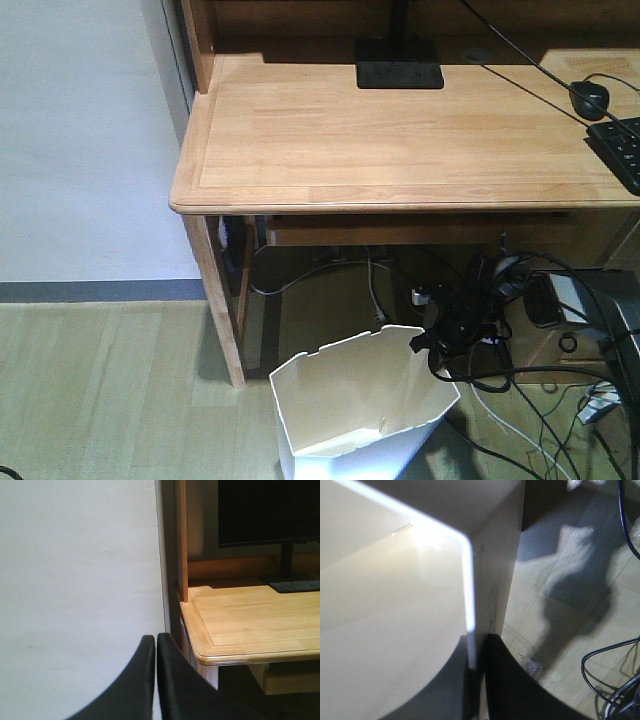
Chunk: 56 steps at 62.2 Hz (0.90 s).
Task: Move trash bin to bedside with robot
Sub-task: 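Drag the gripped bin out from under the desk with the right gripper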
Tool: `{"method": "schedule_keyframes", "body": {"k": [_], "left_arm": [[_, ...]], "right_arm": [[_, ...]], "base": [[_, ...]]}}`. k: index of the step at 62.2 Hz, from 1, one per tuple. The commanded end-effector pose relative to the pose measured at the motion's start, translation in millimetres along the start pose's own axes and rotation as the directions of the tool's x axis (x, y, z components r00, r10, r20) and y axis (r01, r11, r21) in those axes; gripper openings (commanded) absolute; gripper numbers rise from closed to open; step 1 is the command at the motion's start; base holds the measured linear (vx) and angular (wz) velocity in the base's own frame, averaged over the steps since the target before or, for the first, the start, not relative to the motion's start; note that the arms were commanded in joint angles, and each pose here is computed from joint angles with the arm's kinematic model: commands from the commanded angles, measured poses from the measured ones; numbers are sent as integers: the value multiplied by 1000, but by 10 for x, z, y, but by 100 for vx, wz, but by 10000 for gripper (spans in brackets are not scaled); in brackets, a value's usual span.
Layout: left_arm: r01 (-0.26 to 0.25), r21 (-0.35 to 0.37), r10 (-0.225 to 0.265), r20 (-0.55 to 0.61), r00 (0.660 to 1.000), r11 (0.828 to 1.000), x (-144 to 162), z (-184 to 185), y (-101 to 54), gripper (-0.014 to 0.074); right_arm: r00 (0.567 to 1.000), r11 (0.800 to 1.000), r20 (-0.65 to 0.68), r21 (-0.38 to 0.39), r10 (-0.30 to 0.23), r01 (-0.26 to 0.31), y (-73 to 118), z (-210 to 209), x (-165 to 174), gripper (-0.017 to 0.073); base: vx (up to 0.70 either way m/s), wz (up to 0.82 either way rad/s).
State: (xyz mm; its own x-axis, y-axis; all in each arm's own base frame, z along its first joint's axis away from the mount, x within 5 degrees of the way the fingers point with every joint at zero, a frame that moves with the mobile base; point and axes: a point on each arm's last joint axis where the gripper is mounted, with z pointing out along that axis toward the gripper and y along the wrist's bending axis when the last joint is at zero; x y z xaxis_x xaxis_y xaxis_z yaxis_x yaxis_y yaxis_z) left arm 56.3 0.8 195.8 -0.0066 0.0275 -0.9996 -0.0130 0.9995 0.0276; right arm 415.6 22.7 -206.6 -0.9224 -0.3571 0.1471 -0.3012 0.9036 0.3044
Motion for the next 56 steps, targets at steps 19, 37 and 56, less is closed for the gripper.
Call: {"method": "schedule_keyframes", "body": {"k": [19,37,56], "left_arm": [[23,8,-24,69,997,1000,-27,-3,-5,-6],[23,8,-24,69,997,1000,-27,-3,-5,-6],[23,8,-24,69,997,1000,-27,-3,-5,-6]], "right_arm": [[993,997,112,70,-42,34,-76,-128,-135,61],[991,1000,135,17,-15,13,-124,-73,-96,95],[992,999,119,-6,-39,40,-148,-120,-69,-10]], "base": [[0,0],[0,0],[0,0]]}}
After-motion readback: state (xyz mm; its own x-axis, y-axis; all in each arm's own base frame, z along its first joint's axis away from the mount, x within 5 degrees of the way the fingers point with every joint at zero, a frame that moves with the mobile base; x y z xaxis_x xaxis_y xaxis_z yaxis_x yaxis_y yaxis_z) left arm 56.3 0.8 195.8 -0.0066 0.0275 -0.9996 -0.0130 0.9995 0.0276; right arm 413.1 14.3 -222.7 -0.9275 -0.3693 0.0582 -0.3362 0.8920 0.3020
